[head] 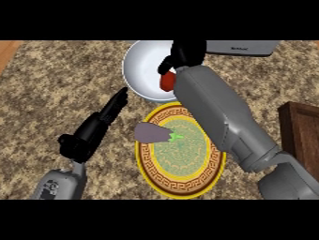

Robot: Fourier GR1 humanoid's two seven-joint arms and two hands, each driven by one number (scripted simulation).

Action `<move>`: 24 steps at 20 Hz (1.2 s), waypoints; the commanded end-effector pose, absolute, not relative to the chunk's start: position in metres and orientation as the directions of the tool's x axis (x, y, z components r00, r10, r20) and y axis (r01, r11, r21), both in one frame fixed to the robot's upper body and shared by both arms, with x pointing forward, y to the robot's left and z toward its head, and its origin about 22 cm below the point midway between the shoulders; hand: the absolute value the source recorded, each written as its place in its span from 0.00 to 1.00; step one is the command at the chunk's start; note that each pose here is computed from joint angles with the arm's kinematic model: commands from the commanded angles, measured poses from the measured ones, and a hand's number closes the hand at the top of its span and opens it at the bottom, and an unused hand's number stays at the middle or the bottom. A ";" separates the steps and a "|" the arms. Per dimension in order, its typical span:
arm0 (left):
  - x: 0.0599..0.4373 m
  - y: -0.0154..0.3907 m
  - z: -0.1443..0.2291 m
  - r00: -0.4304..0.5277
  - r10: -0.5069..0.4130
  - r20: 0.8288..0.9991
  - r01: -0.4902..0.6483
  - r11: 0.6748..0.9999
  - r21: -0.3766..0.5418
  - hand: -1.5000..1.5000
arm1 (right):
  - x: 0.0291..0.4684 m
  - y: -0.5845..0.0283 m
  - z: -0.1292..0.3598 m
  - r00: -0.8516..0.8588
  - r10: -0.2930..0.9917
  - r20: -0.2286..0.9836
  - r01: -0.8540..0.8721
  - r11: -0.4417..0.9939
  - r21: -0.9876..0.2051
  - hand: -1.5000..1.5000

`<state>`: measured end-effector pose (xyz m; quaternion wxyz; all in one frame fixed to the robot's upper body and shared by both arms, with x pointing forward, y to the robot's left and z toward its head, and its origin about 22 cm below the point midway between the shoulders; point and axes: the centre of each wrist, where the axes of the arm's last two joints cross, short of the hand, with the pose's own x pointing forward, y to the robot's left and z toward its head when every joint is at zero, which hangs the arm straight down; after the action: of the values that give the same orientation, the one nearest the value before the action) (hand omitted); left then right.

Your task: Pick the bell pepper from the plate and place it in the bowl

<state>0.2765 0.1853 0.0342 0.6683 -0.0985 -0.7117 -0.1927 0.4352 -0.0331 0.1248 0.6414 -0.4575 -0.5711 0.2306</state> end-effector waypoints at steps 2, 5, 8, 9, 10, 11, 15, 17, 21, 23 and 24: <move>0.276 0.193 0.040 -0.103 -0.110 0.989 0.374 0.917 0.141 0.50 | 0.445 -0.043 0.146 0.193 0.714 0.673 0.427 0.557 -0.713 0.00; 0.278 0.193 0.032 -0.094 -0.130 0.987 0.355 0.922 0.155 0.50 | 0.449 -0.054 0.150 0.209 0.629 0.749 0.504 0.586 -0.634 0.00; 0.270 0.188 0.038 -0.069 -0.115 0.991 0.350 0.927 0.132 0.50 | 0.446 -0.060 0.137 0.203 0.553 0.808 0.533 0.630 -0.565 0.00; 0.273 0.205 0.029 -0.059 -0.115 0.992 0.344 0.930 0.128 0.50 | 0.445 -0.057 0.142 0.198 0.523 0.829 0.538 0.649 -0.538 0.00; 0.272 0.216 0.033 -0.054 -0.135 0.989 0.339 0.929 0.145 0.50 | 0.448 -0.084 0.133 0.201 0.533 0.822 0.553 0.631 -0.544 0.00; 0.281 0.206 0.041 -0.059 -0.102 0.993 0.338 0.934 0.116 0.50 | 0.443 -0.091 0.110 0.219 0.534 0.817 0.544 0.628 -0.556 0.00; 0.266 0.208 0.023 -0.039 -0.125 0.991 0.312 0.941 0.131 0.50 | 0.434 -0.118 0.106 0.184 0.459 0.869 0.625 0.628 -0.464 0.00; 0.255 0.200 0.030 -0.053 -0.123 0.991 0.317 0.939 0.134 0.50 | 0.423 -0.147 0.094 0.201 0.470 0.859 0.611 0.626 -0.485 0.00; 0.255 0.226 0.029 -0.049 -0.130 0.990 0.307 0.942 0.139 0.50 | 0.393 -0.178 0.093 0.148 0.452 0.880 0.625 0.647 -0.437 0.00; 0.251 0.223 0.023 -0.047 -0.131 0.990 0.294 0.946 0.139 0.50 | 0.365 -0.190 0.073 0.148 0.442 0.885 0.610 0.663 -0.433 0.00; 0.249 0.208 0.028 -0.058 -0.106 0.993 0.299 0.947 0.119 0.50 | 0.361 -0.212 0.083 0.152 0.443 0.884 0.590 0.677 -0.440 0.00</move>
<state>0.2579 0.2131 0.0257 0.6882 -0.0633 -0.7061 -0.1543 0.3934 -0.1756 0.0874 0.6415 -0.4109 -0.6446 -0.0636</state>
